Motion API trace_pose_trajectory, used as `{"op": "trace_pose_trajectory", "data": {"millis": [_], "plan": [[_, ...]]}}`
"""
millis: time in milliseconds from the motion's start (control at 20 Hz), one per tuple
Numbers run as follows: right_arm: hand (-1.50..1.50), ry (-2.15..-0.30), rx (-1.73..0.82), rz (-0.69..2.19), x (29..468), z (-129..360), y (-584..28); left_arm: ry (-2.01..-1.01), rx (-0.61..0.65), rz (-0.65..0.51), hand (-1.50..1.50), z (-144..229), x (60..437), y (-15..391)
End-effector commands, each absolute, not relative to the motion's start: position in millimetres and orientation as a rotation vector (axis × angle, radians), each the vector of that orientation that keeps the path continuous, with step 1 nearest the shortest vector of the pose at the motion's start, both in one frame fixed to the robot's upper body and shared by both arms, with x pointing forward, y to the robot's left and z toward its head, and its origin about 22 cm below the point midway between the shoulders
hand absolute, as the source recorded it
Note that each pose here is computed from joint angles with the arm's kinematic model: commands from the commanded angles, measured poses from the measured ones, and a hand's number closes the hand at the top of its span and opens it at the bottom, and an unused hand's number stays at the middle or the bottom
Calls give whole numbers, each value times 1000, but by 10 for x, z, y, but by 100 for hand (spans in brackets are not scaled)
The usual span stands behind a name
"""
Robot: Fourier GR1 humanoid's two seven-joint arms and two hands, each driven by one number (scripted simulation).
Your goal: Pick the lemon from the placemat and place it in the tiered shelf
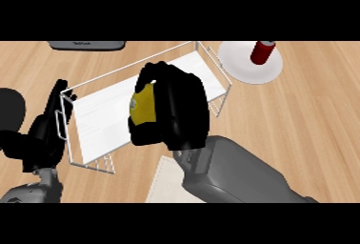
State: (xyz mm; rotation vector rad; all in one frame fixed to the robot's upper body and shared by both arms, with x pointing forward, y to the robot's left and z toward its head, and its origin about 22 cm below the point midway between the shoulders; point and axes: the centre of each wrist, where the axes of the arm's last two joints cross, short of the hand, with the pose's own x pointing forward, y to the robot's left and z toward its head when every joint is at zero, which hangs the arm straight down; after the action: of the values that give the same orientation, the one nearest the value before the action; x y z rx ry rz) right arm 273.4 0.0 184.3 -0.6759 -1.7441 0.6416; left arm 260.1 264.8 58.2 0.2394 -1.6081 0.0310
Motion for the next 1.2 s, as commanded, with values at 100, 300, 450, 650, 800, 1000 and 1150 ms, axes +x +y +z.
{"op": "trace_pose_trajectory", "data": {"millis": [100,300,450,650,800,1000,1150], "plan": [[150,-1760,-665,580,3112,1780,9,-1612,228,28,0,614,2495,2711],[150,-1727,-660,457,3299,1637,78,-1614,229,25,0,565,2664,2644],[-150,-1668,-583,463,3366,1685,94,-1618,240,21,0,533,2611,2718],[-150,-1663,-544,521,3458,1409,130,-1629,232,12,0,685,2670,2705],[-150,-1663,-484,520,3566,1541,101,-1609,214,18,0,577,2559,2504],[-150,-1727,-433,511,3554,1506,120,-1622,241,16,0,645,2554,2542],[-150,-1811,-355,408,3451,1708,80,-1619,235,28,0,500,2459,2551]]}}
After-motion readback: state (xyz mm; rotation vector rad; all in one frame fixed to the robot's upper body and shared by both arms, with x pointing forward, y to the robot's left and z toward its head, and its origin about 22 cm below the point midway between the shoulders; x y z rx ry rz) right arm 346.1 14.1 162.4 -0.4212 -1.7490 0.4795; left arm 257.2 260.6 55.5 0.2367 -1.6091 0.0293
